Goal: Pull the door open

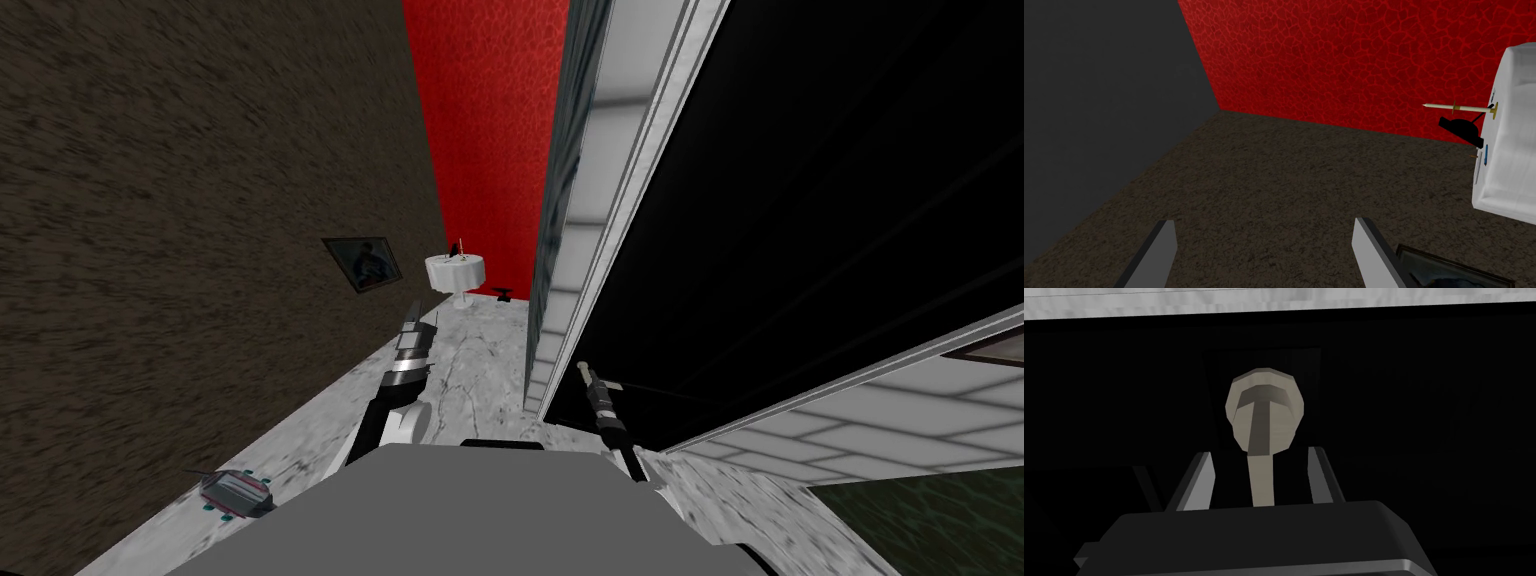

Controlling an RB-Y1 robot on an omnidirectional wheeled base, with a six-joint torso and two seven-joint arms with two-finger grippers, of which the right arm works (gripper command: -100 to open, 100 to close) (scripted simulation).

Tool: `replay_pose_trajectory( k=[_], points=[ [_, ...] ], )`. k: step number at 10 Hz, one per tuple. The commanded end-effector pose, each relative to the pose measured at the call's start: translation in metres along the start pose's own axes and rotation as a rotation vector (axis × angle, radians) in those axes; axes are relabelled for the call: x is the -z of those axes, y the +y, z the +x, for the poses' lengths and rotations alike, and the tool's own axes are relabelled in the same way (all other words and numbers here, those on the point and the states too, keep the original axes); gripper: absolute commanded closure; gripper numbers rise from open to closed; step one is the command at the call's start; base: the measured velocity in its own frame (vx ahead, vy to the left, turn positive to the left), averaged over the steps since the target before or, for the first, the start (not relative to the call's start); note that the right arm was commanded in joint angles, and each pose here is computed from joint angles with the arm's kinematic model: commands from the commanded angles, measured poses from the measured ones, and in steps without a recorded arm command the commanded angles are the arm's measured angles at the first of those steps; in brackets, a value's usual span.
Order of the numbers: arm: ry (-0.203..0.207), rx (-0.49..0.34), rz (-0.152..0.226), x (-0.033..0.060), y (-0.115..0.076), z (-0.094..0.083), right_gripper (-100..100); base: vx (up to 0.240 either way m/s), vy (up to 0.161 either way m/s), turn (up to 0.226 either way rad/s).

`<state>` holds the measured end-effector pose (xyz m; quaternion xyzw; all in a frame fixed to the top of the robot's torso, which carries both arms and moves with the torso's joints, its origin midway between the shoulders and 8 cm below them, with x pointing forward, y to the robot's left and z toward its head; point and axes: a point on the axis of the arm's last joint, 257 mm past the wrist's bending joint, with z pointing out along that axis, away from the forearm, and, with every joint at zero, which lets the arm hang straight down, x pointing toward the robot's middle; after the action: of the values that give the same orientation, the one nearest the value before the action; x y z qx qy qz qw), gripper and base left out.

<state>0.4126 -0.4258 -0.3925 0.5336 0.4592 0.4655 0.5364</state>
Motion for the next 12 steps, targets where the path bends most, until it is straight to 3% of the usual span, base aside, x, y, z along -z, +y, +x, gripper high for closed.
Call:
replay_pose_trajectory(
  k=[1,5,12],
  points=[
    [0.0,0.001,0.002,0.0002,-0.001,0.0,100,-0.029,0.0,-0.006],
    [0.0,0.001,0.002,0.0002,-0.001,0.0,100,-0.014,0.001,0.002],
    [0.097,0.005,0.005,0.0248,0.0,-0.003,100,-0.179,-0.047,0.105]
  ],
)
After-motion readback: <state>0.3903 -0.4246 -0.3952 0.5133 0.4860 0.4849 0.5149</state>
